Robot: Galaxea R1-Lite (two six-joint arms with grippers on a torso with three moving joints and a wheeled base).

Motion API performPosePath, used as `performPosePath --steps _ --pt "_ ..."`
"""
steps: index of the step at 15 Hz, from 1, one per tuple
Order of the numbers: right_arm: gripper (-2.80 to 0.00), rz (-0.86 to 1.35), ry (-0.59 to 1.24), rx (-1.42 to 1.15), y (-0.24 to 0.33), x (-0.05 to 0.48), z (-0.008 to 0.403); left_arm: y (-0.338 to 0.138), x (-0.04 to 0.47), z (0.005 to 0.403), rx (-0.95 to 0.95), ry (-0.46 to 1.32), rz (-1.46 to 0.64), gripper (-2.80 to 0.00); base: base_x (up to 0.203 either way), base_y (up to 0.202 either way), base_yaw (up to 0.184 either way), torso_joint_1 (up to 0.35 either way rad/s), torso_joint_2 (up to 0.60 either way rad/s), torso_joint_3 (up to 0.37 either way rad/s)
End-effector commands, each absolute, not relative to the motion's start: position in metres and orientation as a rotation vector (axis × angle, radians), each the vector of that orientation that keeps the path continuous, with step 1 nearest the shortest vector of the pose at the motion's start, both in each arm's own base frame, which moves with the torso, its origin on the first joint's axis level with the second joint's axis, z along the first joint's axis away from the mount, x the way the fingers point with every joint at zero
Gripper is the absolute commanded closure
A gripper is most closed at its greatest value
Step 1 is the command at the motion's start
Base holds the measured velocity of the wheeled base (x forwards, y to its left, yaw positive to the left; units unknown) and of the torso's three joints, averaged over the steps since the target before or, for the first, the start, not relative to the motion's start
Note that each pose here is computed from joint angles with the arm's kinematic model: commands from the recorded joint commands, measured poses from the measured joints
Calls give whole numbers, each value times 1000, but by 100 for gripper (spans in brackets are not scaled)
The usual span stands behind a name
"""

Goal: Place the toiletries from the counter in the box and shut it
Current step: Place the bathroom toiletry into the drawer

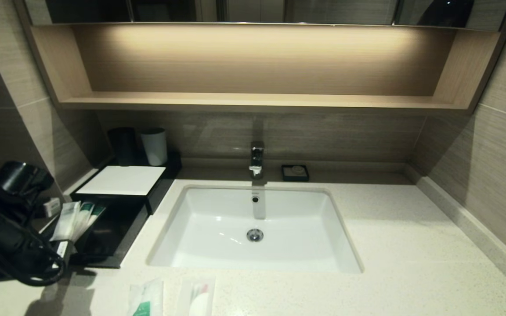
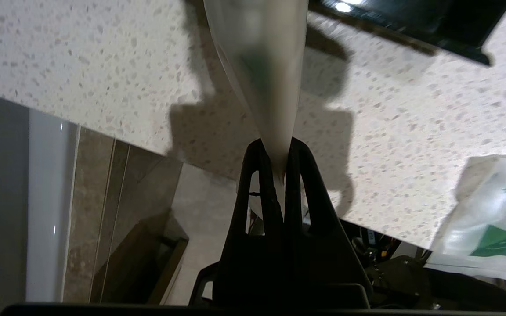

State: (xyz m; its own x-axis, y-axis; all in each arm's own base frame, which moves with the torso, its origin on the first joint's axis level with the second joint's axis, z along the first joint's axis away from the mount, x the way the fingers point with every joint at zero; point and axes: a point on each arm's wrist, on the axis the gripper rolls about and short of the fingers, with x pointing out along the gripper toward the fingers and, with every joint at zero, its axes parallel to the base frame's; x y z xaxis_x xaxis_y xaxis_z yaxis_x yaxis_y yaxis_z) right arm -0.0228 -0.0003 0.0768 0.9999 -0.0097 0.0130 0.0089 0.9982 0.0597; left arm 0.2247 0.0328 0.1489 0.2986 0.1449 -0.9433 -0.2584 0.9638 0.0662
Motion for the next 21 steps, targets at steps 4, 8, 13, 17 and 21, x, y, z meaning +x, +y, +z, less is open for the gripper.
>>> performPosePath --steps 4,8,13,17,21 --pt "0 -9 -14 60 0 -23 77 43 208 143 -76 1335 303 0 0 0 0 0 0 0" --pt "0 -9 -13 60 0 -23 77 41 209 164 -68 1323 278 0 0 0 0 0 0 0" --pt "0 -9 -13 60 0 -23 77 43 231 182 -115 1417 202 0 0 0 0 0 0 0" --pt "0 -9 -13 60 0 -23 77 47 242 171 -128 1551 195 0 0 0 0 0 0 0" --pt "0 -9 -13 60 0 -23 77 50 253 165 -124 1559 195 0 0 0 0 0 0 0"
